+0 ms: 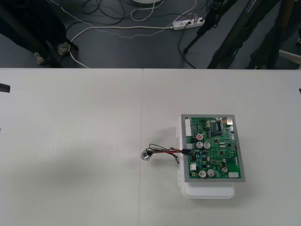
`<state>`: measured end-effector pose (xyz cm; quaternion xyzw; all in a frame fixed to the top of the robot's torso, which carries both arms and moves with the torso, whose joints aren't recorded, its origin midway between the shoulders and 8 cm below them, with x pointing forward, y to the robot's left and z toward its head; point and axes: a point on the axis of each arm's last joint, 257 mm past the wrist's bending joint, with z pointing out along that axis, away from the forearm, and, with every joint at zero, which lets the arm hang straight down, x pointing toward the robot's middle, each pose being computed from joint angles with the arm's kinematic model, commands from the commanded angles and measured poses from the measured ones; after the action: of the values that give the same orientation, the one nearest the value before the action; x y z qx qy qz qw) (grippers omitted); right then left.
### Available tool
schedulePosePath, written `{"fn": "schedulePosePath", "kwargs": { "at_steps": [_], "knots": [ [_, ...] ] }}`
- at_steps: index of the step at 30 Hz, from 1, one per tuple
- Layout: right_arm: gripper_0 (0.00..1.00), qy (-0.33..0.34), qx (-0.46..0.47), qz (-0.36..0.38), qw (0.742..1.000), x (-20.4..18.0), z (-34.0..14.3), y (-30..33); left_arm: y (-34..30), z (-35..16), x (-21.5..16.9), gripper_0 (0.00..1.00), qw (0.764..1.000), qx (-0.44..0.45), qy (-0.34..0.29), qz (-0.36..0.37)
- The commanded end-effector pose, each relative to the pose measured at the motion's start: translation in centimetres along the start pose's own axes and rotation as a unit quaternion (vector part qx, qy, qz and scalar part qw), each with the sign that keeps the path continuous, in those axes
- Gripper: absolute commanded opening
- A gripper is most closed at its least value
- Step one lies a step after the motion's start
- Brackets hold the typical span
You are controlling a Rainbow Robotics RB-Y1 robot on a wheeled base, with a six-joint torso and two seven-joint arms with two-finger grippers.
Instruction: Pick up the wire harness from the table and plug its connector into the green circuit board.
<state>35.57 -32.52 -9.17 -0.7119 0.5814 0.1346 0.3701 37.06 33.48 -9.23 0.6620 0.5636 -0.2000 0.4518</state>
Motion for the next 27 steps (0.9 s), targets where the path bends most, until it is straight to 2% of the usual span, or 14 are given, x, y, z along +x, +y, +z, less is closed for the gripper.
{"fn": "schedulePosePath", "kwargs": {
  "at_steps": [1, 27],
  "knots": [
    [1.00, 0.028, 0.010, 0.003, 1.000, 0.8, -2.2, -0.6, -0.5, -2.4, -1.0, 1.00, 0.999, 0.015, 0.021, -0.035],
    [1.00, -0.009, 0.015, -0.013, 1.000, -0.3, -1.4, -0.6, -0.5, -3.0, -0.9, 1.00, 0.999, 0.011, 0.030, -0.039]
  ]
}}
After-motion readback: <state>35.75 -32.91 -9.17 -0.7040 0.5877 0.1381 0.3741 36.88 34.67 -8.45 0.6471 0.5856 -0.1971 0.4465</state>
